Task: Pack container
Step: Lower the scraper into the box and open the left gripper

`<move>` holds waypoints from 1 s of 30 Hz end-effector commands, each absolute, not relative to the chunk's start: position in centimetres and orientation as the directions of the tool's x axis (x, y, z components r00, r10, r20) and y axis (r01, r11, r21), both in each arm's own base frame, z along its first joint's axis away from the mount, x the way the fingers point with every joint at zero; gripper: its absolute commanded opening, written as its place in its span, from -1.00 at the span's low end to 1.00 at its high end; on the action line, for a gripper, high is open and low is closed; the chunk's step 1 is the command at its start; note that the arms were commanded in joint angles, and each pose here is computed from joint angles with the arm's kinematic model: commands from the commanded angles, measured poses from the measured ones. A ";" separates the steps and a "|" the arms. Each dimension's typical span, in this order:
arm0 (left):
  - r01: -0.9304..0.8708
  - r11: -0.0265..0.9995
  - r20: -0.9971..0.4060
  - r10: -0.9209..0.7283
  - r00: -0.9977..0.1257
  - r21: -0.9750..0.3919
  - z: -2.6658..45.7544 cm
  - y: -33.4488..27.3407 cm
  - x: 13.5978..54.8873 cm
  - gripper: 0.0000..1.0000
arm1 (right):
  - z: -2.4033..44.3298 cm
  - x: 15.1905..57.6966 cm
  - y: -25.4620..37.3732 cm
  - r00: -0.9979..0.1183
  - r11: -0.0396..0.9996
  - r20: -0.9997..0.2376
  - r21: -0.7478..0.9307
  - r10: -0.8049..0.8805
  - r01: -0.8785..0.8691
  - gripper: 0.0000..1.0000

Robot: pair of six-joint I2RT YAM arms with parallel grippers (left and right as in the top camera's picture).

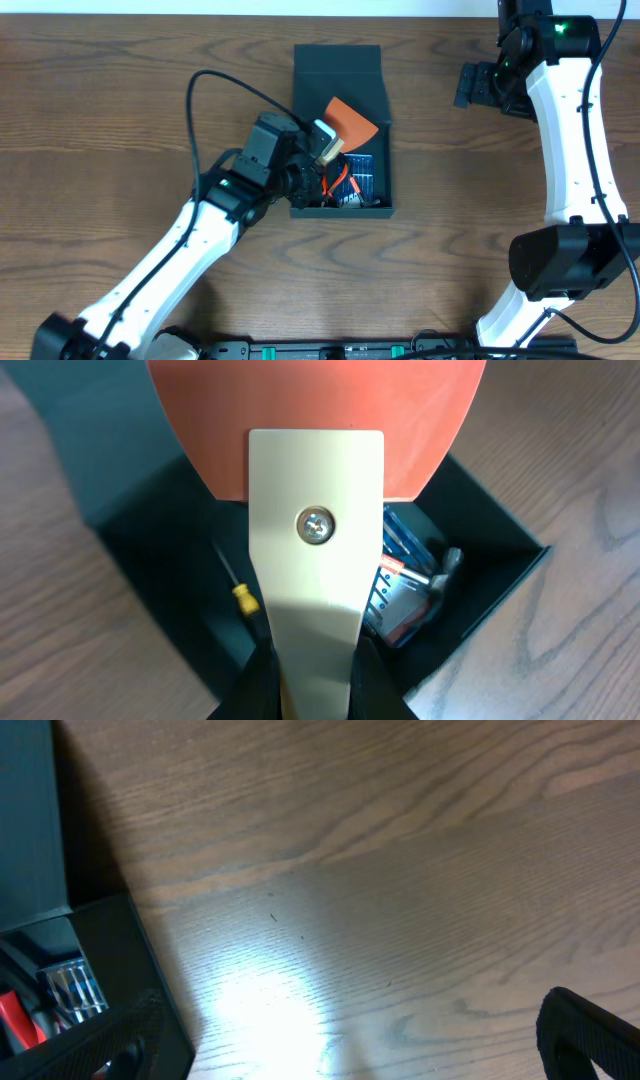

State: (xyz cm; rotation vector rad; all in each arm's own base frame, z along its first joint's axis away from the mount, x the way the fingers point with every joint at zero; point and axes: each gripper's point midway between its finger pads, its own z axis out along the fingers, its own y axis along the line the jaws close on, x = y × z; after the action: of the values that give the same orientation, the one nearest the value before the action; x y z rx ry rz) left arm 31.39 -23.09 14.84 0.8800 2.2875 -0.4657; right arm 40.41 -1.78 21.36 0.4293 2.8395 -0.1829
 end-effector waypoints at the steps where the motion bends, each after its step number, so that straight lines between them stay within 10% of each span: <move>1: 0.720 0.686 -0.668 0.490 -0.560 -0.101 14.1 -24.0 31.8 -0.89 | 22.2 40.6 -2.0 -0.909 0.942 -0.301 -0.081 0.287 0.324 0.98; 30: 0.723 0.669 -0.571 0.530 -0.627 -0.173 7.4 -25.2 32.4 -0.89 | 22.2 40.6 -2.0 -0.910 0.943 -0.301 -0.081 0.286 0.324 0.99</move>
State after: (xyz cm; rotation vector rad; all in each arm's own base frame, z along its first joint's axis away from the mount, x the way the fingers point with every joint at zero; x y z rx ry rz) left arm 32.08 -24.60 7.31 0.9408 2.4301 -0.5204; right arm 40.41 -1.79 21.36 0.4294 2.8394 -0.1834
